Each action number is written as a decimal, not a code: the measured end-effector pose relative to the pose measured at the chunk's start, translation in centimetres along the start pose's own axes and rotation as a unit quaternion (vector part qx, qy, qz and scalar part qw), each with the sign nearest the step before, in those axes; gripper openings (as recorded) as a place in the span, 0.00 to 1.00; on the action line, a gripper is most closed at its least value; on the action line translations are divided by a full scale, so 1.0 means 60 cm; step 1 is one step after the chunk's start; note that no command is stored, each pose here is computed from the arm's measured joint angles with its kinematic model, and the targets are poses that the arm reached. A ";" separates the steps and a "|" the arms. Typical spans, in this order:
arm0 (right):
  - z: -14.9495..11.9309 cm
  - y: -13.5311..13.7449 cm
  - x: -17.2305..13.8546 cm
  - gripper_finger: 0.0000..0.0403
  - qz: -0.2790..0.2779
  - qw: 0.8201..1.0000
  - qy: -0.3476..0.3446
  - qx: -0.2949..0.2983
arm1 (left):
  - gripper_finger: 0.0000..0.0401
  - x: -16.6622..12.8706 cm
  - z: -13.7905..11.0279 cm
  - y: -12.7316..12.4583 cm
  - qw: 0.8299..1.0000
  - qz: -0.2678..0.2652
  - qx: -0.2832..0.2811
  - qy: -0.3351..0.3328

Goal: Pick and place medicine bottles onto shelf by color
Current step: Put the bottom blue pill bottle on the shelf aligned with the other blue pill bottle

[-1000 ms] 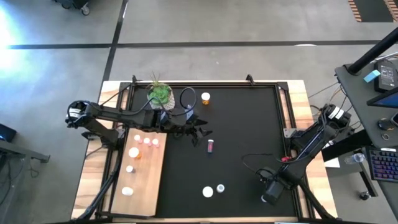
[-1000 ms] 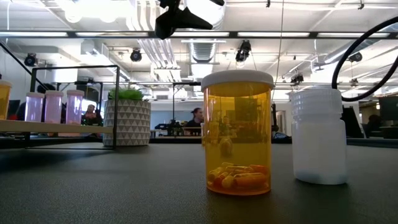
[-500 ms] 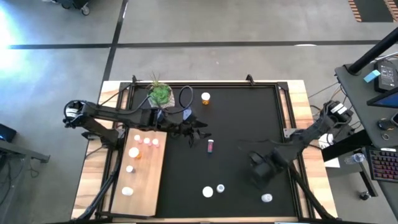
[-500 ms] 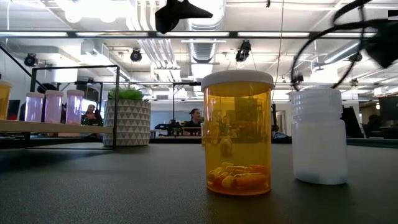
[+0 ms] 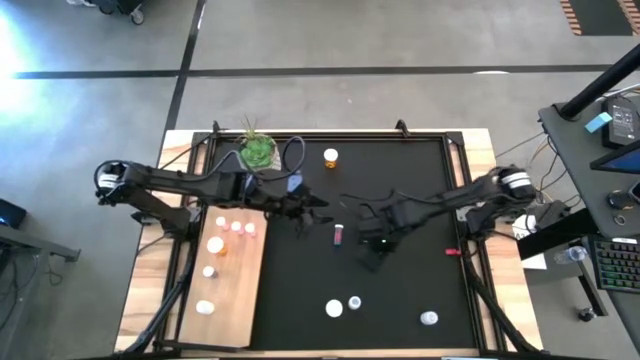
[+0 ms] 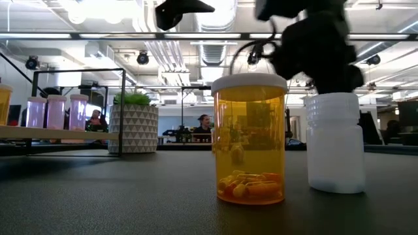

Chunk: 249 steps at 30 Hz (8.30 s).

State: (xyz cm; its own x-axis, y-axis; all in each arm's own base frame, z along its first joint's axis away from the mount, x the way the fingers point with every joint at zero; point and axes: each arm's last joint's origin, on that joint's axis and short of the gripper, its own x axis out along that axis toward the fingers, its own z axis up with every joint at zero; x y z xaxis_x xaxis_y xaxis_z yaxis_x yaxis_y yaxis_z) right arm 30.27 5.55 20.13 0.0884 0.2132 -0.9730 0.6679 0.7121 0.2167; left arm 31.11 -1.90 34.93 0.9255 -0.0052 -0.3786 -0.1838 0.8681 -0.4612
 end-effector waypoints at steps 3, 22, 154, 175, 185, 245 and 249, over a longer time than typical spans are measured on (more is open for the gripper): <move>0.038 0.015 0.001 0.30 0.003 1.000 -0.005 -0.027 | 0.60 -0.011 0.000 0.000 1.000 0.003 0.000 0.007; 0.146 0.033 0.022 0.30 -0.039 0.997 0.014 -0.071 | 0.60 -0.065 0.011 -0.003 1.000 0.000 0.001 0.002; -0.204 -0.008 -0.125 0.49 -0.053 0.960 -0.244 -0.126 | 0.60 0.250 -0.160 0.030 0.967 0.066 0.246 0.026; -0.206 -0.025 -0.099 0.48 -0.074 0.963 -0.236 -0.111 | 0.60 0.310 -0.225 0.081 0.964 0.146 0.216 0.046; -0.206 -0.026 -0.100 0.48 -0.076 0.961 -0.240 -0.112 | 0.42 0.309 -0.224 0.083 0.964 0.148 0.214 0.048; -0.203 -0.027 -0.101 0.48 -0.123 0.931 -0.261 -0.225 | 0.27 -0.204 -0.384 -0.056 0.973 0.112 0.135 0.148; -0.203 -0.027 -0.101 0.48 -0.122 0.931 -0.261 -0.224 | 0.27 -0.233 -0.399 -0.053 0.969 0.066 0.174 0.159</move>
State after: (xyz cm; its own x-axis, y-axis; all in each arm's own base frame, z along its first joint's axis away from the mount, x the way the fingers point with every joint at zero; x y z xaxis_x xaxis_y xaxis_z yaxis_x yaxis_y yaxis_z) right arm 19.68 11.25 26.66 0.4009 -0.2620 -0.8779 0.3495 0.9295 -0.1179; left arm 10.80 -16.46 22.48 0.7418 0.0130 -0.6705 -0.1194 0.9864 -0.1130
